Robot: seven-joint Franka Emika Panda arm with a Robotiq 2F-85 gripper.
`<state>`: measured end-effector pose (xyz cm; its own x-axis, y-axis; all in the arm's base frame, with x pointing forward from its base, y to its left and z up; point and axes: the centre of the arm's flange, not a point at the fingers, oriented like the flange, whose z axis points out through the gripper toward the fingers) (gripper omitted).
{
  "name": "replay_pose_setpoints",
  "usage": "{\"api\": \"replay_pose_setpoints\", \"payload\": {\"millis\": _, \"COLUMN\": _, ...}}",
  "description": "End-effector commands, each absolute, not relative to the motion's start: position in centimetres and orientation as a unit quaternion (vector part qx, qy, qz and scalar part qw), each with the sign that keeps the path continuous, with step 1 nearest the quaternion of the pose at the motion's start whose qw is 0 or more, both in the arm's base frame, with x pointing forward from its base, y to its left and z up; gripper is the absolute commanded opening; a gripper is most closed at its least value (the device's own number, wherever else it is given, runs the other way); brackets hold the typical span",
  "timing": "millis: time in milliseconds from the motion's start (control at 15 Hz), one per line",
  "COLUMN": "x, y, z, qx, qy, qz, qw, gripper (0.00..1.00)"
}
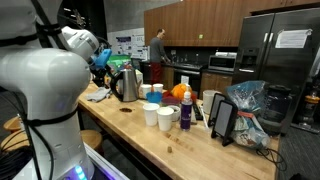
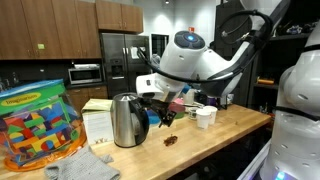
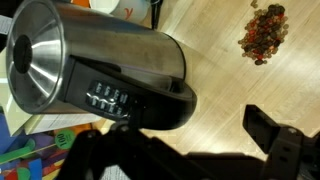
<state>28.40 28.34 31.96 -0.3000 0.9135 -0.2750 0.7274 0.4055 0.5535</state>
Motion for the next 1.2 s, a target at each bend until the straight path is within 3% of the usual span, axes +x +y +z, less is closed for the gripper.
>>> {"api": "replay_pose_setpoints", "payload": {"millis": 0, "x": 29.0, "y": 28.7, "z": 31.7, "qx": 0.514, "qy": 0.788, "qz": 0.174, "qw": 0.291, "gripper": 1.00}}
{"api": "replay_pose_setpoints", "payload": {"millis": 1133, "x": 30.2, "y": 27.7, "z": 30.9, "qx": 0.531, "qy": 0.785, "qz": 0.180, "qw": 0.264, "gripper": 1.00}}
